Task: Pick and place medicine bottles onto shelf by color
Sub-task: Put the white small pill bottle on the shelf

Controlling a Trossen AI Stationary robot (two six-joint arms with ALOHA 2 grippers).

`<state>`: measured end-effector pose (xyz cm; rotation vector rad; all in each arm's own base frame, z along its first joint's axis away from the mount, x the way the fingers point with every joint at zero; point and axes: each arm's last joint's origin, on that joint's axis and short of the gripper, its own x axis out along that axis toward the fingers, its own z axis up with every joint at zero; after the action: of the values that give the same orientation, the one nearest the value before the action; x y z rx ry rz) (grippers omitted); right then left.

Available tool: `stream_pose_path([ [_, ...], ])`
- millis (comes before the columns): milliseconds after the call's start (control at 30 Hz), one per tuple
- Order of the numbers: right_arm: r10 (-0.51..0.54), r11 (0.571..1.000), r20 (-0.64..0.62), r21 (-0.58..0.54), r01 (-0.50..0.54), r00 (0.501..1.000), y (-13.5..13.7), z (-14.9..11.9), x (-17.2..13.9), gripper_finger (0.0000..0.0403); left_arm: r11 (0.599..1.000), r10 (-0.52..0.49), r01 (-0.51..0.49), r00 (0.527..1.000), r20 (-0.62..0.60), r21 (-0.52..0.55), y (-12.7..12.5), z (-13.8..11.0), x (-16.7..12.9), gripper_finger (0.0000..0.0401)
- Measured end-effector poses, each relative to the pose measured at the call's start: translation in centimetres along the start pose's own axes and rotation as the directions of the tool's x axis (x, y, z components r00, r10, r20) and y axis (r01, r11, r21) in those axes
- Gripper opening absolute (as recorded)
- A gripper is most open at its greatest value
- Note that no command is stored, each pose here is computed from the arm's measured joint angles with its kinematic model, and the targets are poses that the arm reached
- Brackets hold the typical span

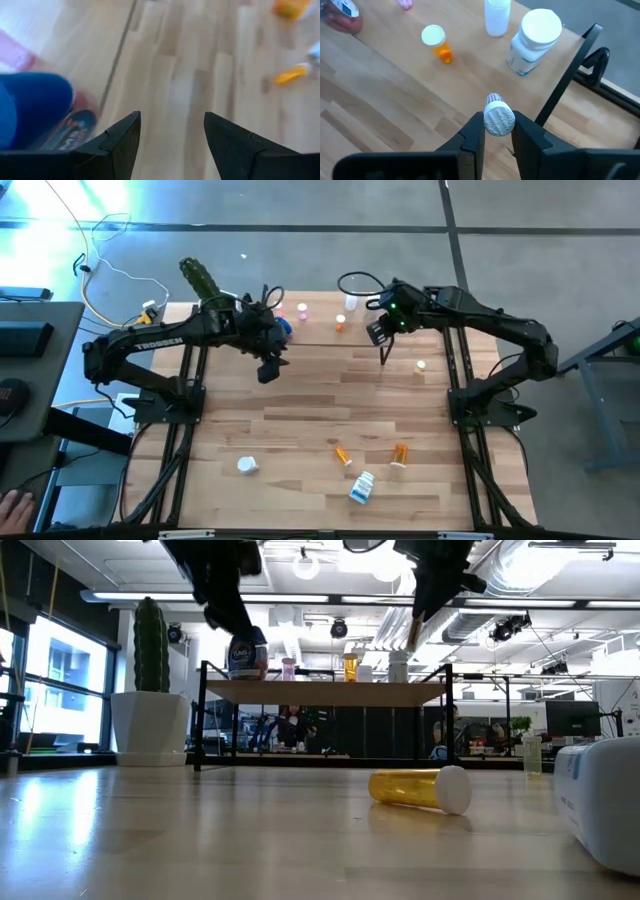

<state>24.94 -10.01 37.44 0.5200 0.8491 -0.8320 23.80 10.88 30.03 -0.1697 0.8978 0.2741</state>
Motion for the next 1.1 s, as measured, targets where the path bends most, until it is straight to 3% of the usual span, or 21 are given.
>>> stream_pose_path([
  [267,0.016,0.999,-0.02,-0.044,-0.017,1.0,-1.1,0.6,0.3,0.0067,0.996,0.082,-0.083,0.994,-0.077,-0.021,0.7,0.0,2.4,0.0209],
  [400,0.071,0.987,-0.032,-0.143,-0.075,0.997,-1.1,0.8,0.4,0.0066,0.992,0.124,-0.126,0.99,-0.073,-0.024,0.9,0.2,3.1,0.0209],
  [600,0.126,0.972,-0.05,-0.194,-0.134,0.991,-0.9,0.8,0.3,0.0066,0.989,0.14,-0.142,0.989,-0.058,-0.049,1.0,0.4,3.2,0.0209],
  [1100,0.035,0.973,-0.2,-0.217,-0.08,0.979,-0.2,0.5,3.9,0.0066,0.995,0.082,-0.075,0.99,0.111,-0.063,-0.4,2.0,-3.3,0.0209],
])
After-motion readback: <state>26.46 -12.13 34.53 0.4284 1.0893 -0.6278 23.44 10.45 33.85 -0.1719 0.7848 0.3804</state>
